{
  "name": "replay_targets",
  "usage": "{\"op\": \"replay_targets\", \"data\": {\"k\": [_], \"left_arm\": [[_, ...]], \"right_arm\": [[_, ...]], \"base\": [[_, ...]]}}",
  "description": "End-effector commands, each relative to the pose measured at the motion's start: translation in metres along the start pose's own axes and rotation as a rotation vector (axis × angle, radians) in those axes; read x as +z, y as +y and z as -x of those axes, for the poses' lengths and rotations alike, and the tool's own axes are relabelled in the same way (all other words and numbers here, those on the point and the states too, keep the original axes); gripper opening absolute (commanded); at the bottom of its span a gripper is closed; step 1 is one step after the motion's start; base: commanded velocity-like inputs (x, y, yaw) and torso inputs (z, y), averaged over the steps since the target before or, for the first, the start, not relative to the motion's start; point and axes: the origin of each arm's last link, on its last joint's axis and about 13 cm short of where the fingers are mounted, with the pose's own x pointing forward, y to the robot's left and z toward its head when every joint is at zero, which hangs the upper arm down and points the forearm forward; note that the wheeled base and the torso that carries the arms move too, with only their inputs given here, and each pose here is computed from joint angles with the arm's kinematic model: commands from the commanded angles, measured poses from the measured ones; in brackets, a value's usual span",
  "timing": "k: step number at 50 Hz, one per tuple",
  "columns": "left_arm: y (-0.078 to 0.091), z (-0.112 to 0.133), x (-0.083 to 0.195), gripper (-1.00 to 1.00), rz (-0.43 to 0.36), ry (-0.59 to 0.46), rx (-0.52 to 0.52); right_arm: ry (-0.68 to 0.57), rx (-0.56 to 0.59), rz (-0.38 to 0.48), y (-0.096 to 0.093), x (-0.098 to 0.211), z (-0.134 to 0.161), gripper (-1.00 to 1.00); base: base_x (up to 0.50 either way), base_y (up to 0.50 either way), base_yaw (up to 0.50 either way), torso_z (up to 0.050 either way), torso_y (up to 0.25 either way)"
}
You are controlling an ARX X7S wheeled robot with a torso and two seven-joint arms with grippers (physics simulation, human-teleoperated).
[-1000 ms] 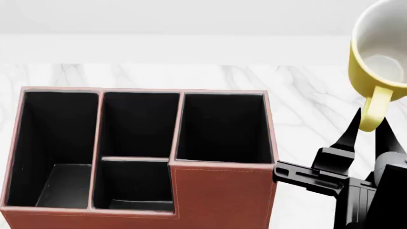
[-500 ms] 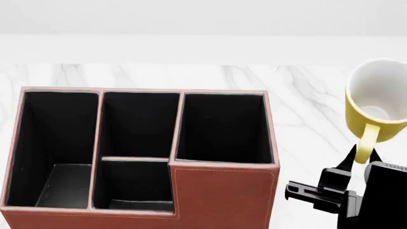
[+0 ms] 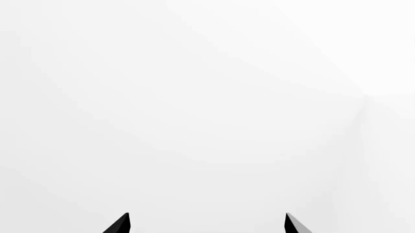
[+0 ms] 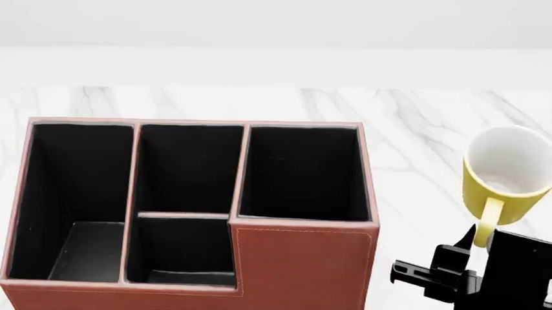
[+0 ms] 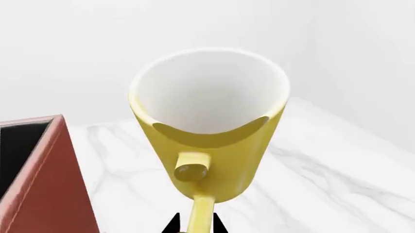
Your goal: Pick up the yellow and white mug and place it to the right of the caddy.
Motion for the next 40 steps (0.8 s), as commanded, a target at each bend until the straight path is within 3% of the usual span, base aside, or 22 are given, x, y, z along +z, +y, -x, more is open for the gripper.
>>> {"op": "replay_targets", "data": {"k": [1,40], "left_arm": [[0.000,0.000,0.000,1.00,0.001,-0.002,0.000],[0.002,0.000,0.001,1.00,0.003,0.001,0.005]], "right_arm": [[0.012,-0.011,-0.008,-0.002,-0.005,-0.008,-1.00],[0.129,-0.009,0.030,-0.003,-0.035,-0.016,-1.00]], "base": [[0.00,0.00,0.00,0.000,0.000],[0.00,0.00,0.00,0.000,0.001]]}}
